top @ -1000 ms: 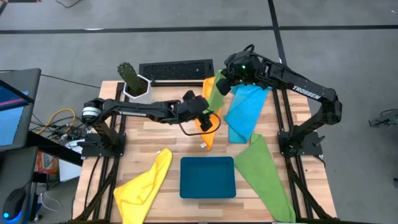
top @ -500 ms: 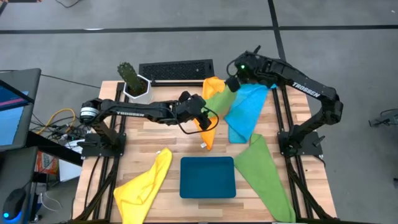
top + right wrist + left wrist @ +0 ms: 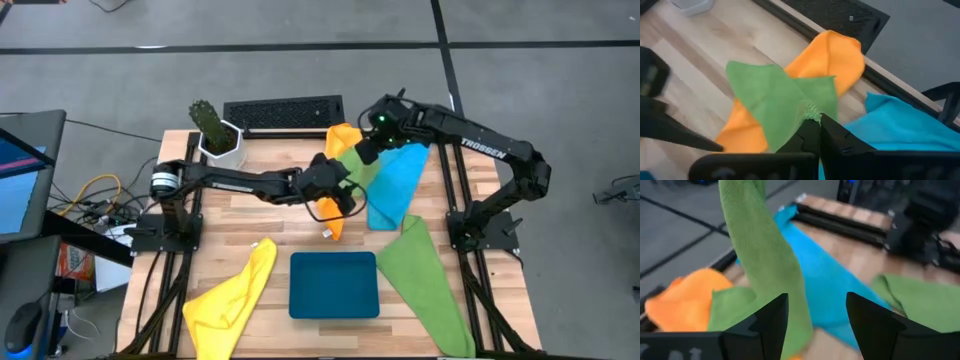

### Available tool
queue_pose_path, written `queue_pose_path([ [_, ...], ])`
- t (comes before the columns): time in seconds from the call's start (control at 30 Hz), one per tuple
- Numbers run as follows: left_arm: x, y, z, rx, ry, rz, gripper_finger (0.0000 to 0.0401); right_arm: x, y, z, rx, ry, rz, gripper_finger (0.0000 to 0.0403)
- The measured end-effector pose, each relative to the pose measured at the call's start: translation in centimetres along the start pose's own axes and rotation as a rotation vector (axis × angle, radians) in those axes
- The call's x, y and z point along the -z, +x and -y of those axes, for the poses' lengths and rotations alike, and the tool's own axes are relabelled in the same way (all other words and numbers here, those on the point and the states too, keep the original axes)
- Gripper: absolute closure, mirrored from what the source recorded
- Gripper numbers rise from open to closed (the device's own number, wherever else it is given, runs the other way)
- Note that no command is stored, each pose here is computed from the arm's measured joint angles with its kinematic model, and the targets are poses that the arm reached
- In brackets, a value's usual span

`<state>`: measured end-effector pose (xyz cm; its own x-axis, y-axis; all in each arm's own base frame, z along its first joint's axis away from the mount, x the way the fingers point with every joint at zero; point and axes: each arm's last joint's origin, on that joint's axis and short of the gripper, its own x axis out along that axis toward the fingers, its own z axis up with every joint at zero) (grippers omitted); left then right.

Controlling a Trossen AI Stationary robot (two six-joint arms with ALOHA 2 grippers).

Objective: Fold microfiber towels
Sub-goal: Fold the top green microfiber towel

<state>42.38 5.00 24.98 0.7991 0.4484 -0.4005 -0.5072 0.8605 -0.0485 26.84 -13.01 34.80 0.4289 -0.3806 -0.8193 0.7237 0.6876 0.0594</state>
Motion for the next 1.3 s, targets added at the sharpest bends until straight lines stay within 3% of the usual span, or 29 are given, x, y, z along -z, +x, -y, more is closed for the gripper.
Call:
queue_pose_path([
  [0.13,-0.2,1.5,-0.9,-0.025,-0.042,0.068,0.0207,-0.1,0.1,0.3,0.001,0.006,-0.001,0.0388],
  [0.27,0.4,2.9,-1.6,-0.048,-0.049,0.053,0.0207,-0.3,0.0,0.2,-0.009,0.008,0.021,0.0380],
  [0.43,0.0,4.3,-1.3,0.012,-0.066,0.087,0.0207,-0.7,0.0,0.0,-0.023,0.003,0.061,0.0380],
  [0.77,0.4,6.2,-1.1,-0.098,-0.024,0.003,0.0214,-0.6,0.0,0.2,-0.016,-0.020,0.046,0.0376],
  [0.9,0.4,6.4,-1.5,-0.098,-0.014,-0.021,0.0252,-0.7,0.1,0.4,-0.008,-0.034,0.047,0.0382],
  [1.17,0.5,6.5,-2.3,-0.051,0.032,-0.070,0.0387,-0.7,0.1,0.8,0.000,-0.054,0.040,0.0380],
  [1.3,0.5,5.5,-3.1,-0.029,0.059,-0.190,0.0399,-0.5,0.1,0.9,0.007,-0.081,0.021,0.0383],
])
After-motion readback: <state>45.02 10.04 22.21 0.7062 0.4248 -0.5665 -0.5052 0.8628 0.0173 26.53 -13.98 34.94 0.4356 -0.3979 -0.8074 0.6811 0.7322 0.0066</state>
